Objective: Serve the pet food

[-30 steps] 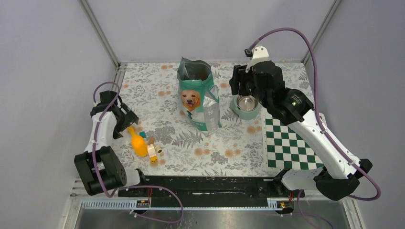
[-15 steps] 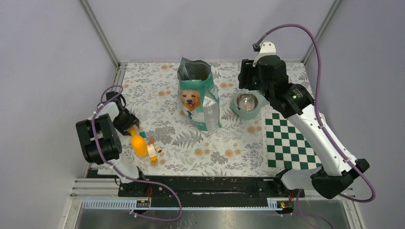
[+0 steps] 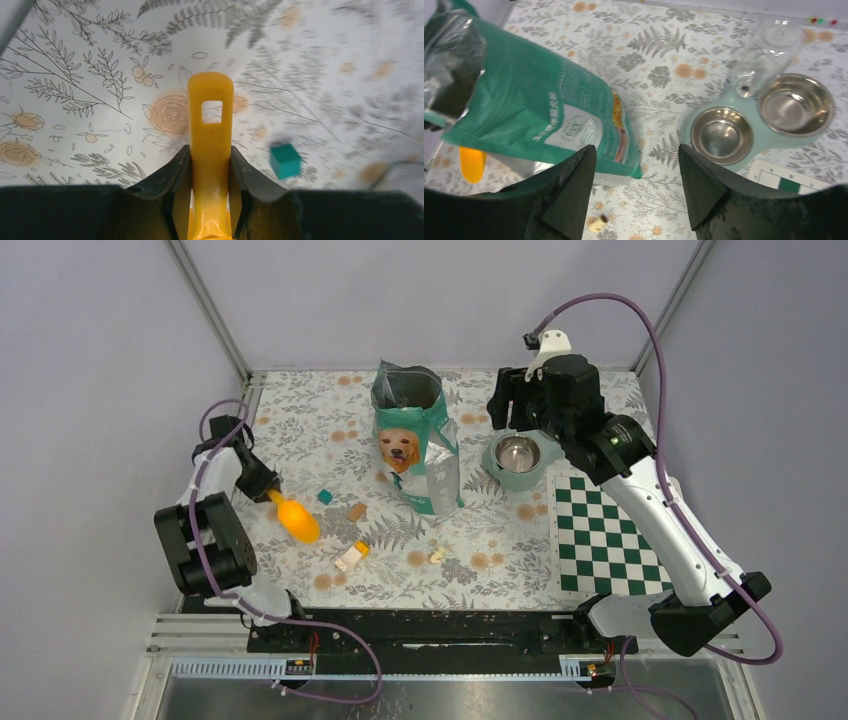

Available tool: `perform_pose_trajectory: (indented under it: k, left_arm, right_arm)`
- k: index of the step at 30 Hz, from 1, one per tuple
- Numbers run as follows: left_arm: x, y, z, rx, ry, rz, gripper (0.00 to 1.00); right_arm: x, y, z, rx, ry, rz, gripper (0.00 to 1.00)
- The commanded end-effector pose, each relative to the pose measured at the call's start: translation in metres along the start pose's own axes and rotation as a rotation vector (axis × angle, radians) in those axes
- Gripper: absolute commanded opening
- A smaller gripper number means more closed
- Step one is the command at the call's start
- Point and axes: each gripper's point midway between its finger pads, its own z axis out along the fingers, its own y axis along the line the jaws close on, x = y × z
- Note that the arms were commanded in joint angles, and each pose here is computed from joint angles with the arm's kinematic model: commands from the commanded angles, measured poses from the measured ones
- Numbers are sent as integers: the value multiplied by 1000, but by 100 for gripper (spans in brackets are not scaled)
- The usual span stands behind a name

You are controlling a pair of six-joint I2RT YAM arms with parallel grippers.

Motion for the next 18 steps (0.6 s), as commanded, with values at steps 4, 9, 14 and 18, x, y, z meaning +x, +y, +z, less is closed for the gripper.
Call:
perform_pose_trajectory:
  k: [4, 9, 14, 18]
  left_arm:
    - [-38, -54, -115, 269, -244, 34, 0]
    - [-17, -99, -184, 477, -292, 112, 0]
    - [11, -142, -263, 716, -316, 164, 0]
    - [29, -164, -323, 888, -351, 184, 0]
  right_arm:
    - [-18, 51, -24, -295, -36, 26, 72]
    - [-17, 94, -45, -537, -18, 81, 76]
    - [-14, 148, -65, -689, -37, 53, 86]
    - [-7, 198, -74, -802, -29, 35, 90]
